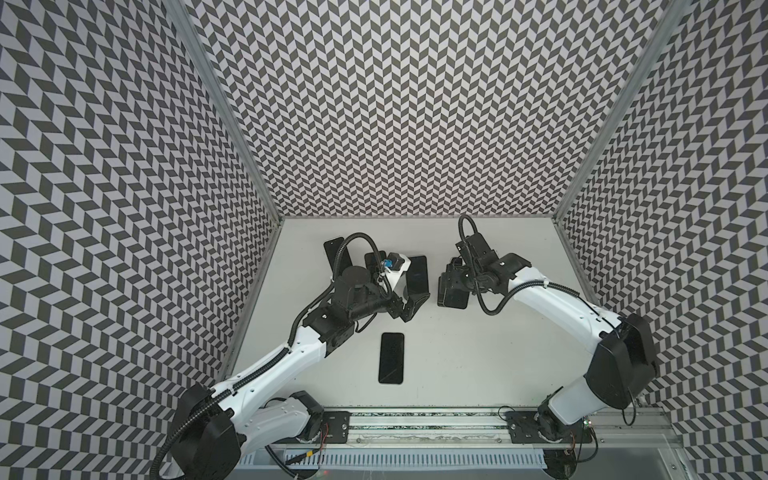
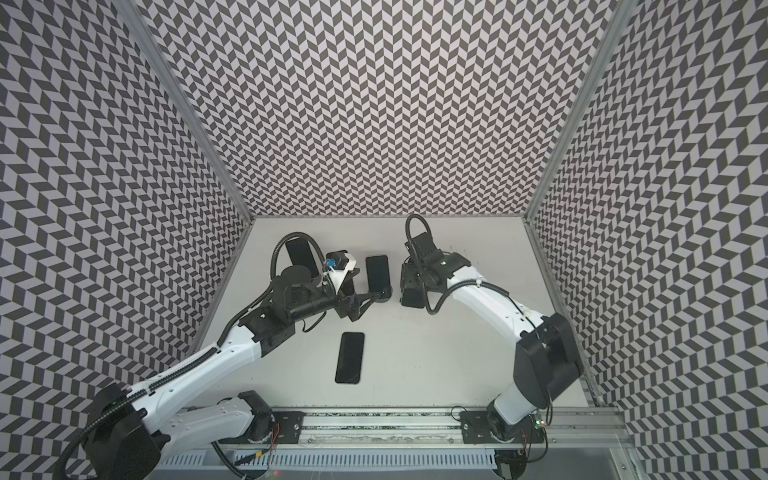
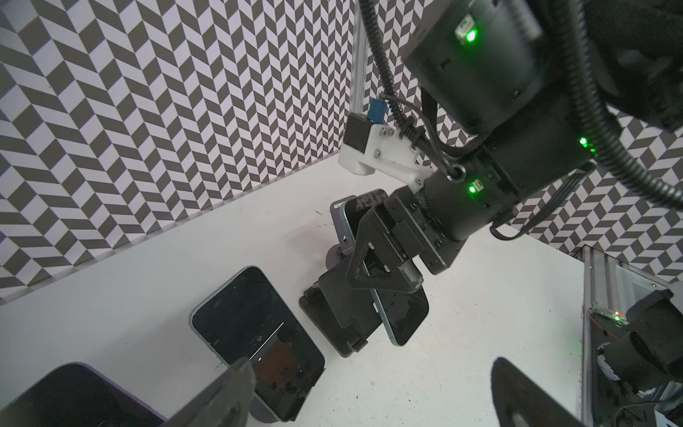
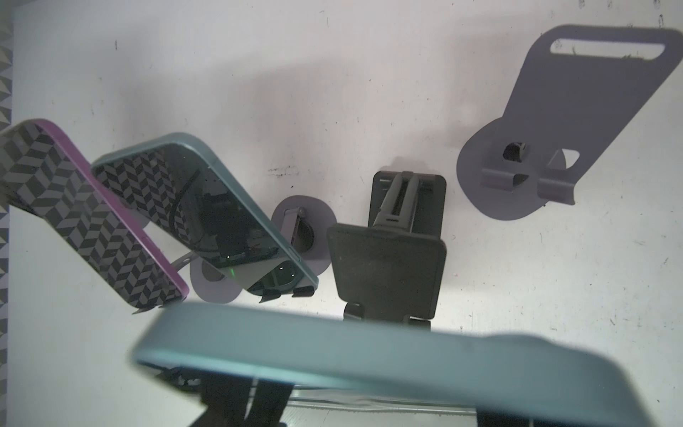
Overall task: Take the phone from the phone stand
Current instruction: 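Pull the black phone toward the robot with left while right pulls teal-edged phone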
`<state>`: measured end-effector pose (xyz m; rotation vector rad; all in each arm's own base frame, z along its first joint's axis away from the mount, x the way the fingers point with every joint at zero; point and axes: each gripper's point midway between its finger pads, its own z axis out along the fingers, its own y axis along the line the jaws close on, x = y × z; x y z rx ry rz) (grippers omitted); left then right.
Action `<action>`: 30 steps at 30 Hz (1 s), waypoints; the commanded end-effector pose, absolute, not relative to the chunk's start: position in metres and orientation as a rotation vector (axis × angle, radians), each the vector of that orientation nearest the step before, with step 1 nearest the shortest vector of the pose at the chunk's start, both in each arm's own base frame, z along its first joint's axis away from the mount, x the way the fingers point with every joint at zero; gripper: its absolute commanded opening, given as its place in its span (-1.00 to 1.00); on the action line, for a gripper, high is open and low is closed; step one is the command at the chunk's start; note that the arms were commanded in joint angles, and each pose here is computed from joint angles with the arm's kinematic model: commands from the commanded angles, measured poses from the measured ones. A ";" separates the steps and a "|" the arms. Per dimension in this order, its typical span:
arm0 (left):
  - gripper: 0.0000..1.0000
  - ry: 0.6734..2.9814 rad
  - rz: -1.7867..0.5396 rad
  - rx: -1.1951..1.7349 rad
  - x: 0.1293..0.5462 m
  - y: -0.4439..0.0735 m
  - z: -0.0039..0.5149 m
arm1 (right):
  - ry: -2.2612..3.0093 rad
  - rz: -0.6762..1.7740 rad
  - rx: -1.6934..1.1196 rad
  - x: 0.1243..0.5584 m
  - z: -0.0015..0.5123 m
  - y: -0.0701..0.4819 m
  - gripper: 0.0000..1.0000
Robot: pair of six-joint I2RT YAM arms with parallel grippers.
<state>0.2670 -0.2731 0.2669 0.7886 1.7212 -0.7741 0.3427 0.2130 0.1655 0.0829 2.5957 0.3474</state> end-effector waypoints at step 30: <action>0.94 1.920 -0.852 0.599 0.215 -0.228 0.266 | 2.568 0.531 0.000 0.259 0.193 0.273 -0.38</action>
